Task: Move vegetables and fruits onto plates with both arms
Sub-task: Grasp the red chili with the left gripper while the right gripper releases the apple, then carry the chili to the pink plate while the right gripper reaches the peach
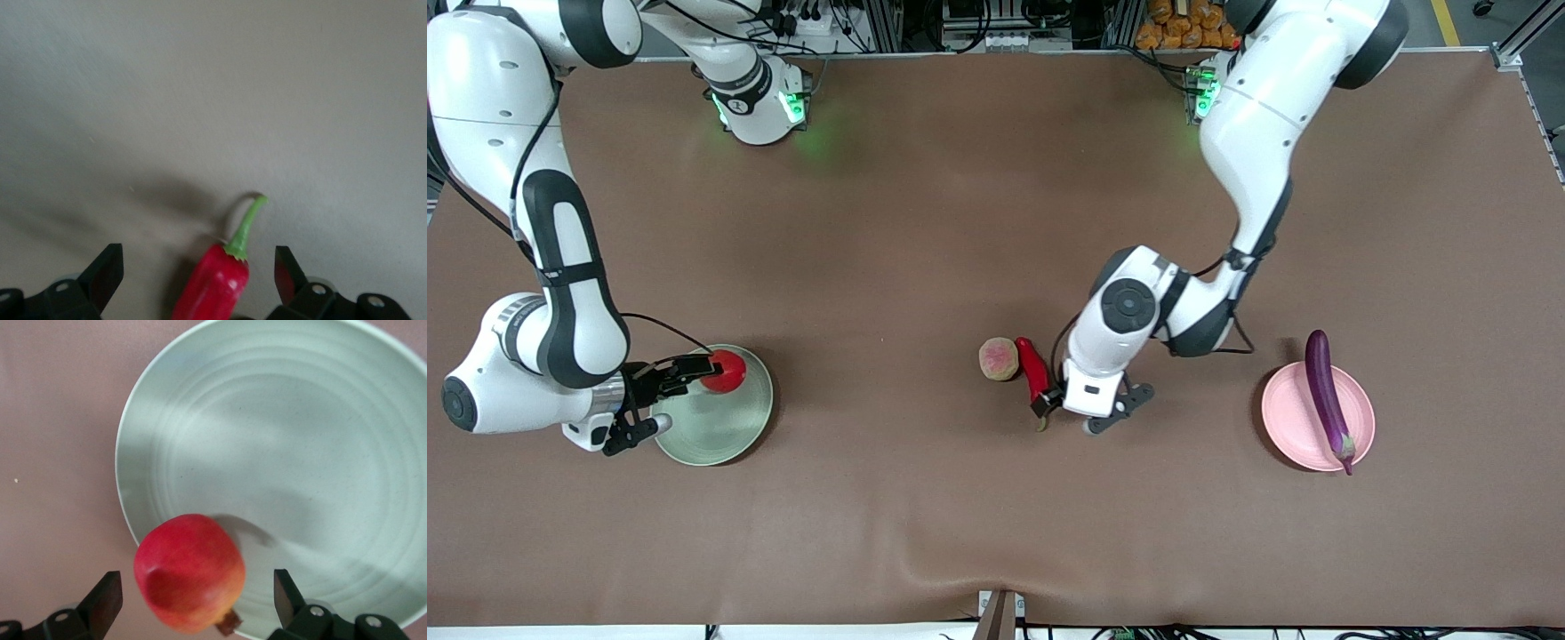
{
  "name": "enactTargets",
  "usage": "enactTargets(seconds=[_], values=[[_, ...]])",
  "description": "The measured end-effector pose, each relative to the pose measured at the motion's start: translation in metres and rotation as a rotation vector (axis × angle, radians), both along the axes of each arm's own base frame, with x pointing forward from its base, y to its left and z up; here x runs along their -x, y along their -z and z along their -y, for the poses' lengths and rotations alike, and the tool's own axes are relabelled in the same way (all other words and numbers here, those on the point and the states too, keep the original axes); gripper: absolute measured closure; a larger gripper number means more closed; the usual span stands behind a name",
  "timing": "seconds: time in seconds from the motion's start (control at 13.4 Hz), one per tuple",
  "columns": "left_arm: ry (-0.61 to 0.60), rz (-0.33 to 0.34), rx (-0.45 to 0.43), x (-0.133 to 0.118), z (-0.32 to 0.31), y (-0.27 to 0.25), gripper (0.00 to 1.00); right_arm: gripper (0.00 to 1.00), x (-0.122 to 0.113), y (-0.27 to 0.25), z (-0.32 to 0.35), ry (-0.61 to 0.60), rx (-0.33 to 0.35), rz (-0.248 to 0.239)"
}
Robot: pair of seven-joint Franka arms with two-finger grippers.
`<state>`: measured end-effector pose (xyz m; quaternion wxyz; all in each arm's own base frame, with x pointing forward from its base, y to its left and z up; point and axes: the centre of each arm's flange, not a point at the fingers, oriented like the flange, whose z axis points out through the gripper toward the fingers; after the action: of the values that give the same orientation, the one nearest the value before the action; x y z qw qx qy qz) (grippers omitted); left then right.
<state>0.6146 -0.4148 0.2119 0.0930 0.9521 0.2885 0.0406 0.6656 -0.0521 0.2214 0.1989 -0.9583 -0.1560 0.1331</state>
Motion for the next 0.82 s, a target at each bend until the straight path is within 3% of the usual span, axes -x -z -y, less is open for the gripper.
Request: enactTargets(seconds=[0.22, 0.3, 0.37, 0.45, 0.75, 0.82], values=[[0.014, -0.006, -0.002, 0.015, 0.02, 0.007, 0.0, 0.0, 0.0, -0.003, -0.013, 0.087, 0.024, -0.058], [0.021, -0.01, -0.004, 0.019, 0.024, 0.01, 0.07, 0.0, -0.001, -0.004, -0.019, 0.107, 0.027, -0.068], [0.025, -0.017, -0.008, 0.021, 0.026, 0.016, 0.07, 0.0, -0.002, -0.005, -0.027, 0.131, 0.028, -0.078], [0.026, -0.024, -0.012, 0.023, 0.026, 0.022, 0.14, 0.0, -0.003, -0.006, -0.035, 0.16, 0.033, -0.091], [0.015, -0.021, -0.019, 0.017, 0.019, 0.025, 0.6, 0.0, -0.006, -0.011, -0.078, 0.319, 0.028, -0.161], [0.006, -0.014, -0.019, 0.011, 0.014, 0.022, 0.66, 0.0, -0.007, -0.012, -0.094, 0.378, 0.019, -0.191]])
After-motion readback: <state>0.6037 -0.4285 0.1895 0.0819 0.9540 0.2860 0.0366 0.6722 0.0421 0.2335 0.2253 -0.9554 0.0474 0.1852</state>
